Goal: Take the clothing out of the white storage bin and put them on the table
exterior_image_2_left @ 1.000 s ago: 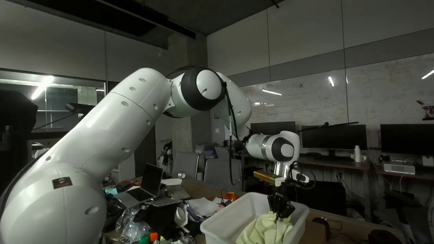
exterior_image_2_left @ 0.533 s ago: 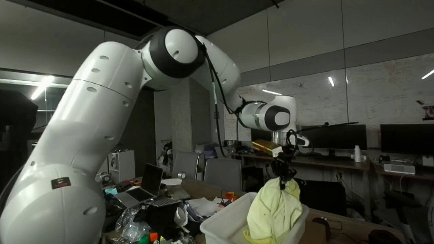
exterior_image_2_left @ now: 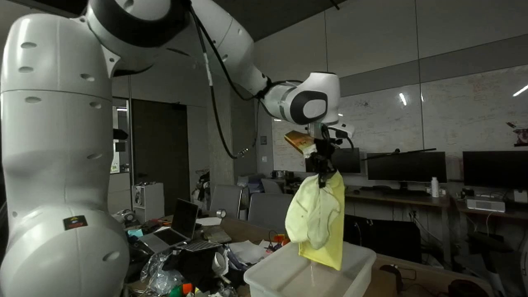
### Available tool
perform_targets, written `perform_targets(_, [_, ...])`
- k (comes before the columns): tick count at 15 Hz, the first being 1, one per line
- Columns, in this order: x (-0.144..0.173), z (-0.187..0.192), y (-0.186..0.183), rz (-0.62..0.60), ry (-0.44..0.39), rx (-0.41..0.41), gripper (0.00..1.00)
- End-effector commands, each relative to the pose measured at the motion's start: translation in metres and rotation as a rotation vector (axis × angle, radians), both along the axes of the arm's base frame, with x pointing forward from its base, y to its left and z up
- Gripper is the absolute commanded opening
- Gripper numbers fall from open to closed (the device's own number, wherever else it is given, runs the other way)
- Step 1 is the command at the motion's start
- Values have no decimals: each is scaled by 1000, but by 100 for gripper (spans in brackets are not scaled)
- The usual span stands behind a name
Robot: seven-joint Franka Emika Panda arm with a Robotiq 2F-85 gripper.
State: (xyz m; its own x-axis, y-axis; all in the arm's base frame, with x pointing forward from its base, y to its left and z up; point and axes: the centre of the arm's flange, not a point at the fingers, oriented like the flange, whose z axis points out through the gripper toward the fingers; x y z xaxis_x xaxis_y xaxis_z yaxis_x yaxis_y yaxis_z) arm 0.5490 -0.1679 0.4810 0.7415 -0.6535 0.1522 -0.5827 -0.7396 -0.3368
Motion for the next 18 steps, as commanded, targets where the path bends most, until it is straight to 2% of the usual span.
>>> perform_targets(1, [-32,27,41,105,-36,74,4])
perform_targets(6, [-26,25,130,384,136,162,4])
perform_targets(11, [8,23,216,632,308,208,4])
perform_targets(16, [46,38,249,872,405,292,4])
perform_targets(18, [56,39,251,911,431,305,3])
